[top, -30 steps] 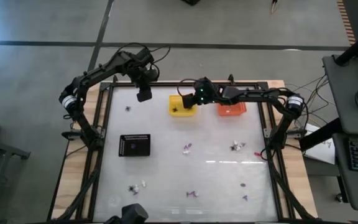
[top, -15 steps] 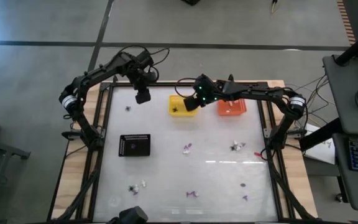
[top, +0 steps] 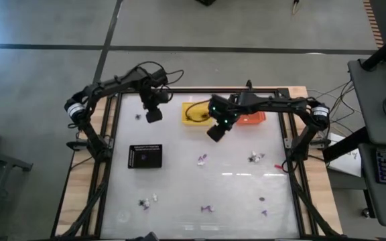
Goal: Sort Halloween decoration
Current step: Put the white skeleton toy into the orange basket
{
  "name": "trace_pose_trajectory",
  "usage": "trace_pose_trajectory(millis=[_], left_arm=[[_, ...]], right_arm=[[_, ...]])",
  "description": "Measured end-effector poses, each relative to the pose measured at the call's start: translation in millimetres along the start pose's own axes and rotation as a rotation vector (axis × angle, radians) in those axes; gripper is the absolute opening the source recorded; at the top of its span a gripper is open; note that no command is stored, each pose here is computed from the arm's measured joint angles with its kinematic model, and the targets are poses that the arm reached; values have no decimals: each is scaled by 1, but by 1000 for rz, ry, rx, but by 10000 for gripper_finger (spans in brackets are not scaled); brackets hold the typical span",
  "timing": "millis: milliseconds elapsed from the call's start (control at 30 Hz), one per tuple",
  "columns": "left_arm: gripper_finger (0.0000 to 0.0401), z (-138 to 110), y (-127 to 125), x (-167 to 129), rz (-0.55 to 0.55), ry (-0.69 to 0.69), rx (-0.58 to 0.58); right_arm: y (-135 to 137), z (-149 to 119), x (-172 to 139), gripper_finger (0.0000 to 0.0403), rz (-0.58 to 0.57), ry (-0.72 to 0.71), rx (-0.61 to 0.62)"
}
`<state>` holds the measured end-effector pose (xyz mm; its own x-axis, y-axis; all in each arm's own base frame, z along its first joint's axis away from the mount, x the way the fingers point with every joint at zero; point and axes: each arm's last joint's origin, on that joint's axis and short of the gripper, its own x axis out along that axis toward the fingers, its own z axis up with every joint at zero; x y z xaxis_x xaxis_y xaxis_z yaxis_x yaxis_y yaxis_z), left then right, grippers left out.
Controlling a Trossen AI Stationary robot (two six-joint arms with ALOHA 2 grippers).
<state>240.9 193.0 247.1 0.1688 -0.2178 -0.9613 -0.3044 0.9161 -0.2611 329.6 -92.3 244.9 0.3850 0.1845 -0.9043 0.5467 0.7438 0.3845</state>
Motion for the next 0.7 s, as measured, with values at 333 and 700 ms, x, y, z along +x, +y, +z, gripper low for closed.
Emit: trace_pose_trajectory(millis=[333, 700], left_arm=[[95, -3, -34, 10, -32, 113, -16], [95, -42, -101, 19, -19, 174, -39]], right_arm=[[13, -33, 18, 115, -44, 185, -150], [36, -55, 31, 111, -42, 244, -238]])
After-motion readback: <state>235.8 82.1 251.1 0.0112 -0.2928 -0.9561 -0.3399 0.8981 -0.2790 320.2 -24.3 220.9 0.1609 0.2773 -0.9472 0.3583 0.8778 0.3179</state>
